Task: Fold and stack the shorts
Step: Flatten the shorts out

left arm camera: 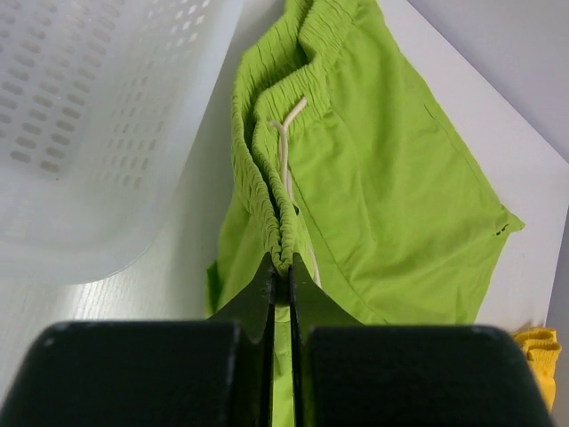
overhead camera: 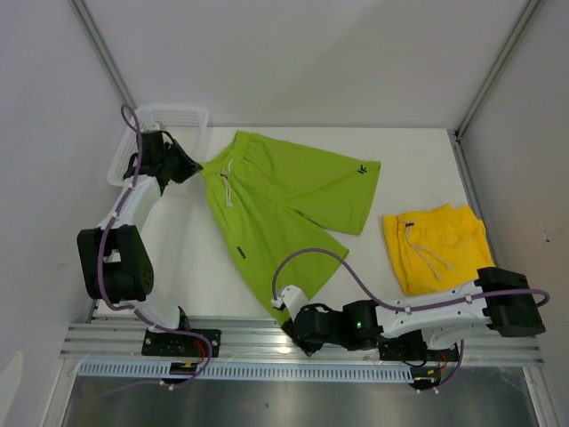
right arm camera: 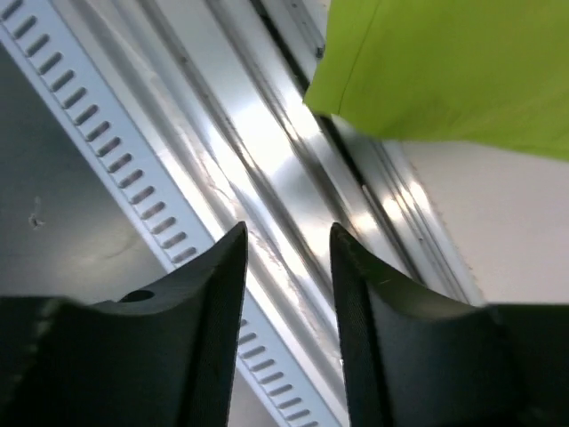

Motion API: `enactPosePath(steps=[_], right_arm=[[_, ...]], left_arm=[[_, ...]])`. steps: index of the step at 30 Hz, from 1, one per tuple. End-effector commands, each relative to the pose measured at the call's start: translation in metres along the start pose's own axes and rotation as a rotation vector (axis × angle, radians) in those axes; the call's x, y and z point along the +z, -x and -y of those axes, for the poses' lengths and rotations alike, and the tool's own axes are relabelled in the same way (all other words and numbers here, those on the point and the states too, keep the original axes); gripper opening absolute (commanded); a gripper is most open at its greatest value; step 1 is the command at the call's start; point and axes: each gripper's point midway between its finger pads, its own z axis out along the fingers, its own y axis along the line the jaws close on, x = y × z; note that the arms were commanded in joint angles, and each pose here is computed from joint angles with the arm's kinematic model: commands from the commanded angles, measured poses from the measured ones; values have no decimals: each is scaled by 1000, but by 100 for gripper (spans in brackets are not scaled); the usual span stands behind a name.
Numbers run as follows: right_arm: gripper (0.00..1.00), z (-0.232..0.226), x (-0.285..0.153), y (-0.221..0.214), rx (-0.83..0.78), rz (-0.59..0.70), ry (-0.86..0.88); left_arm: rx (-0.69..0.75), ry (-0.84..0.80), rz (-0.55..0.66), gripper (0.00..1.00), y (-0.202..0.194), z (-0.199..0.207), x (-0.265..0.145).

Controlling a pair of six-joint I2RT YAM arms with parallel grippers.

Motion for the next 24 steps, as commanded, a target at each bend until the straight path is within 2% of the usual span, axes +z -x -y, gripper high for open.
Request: enactPosePath(steps=[1, 6, 12, 18, 24], right_arm=[[54, -31, -2, 31, -23, 74, 104], [59, -32, -6, 51, 7, 148, 89], [63, -29, 12, 62, -37, 160, 4], [65, -31, 47, 62, -132, 89, -63], [65, -8, 71, 60, -116, 41, -121]], left_arm=[[16, -11, 70, 0, 16, 2, -19], [10, -11, 85, 0, 18, -1, -27], [6, -14, 84, 0, 18, -1, -26], [6, -18, 78, 0, 16, -2, -24], [8, -21, 77, 0, 15, -3, -24]])
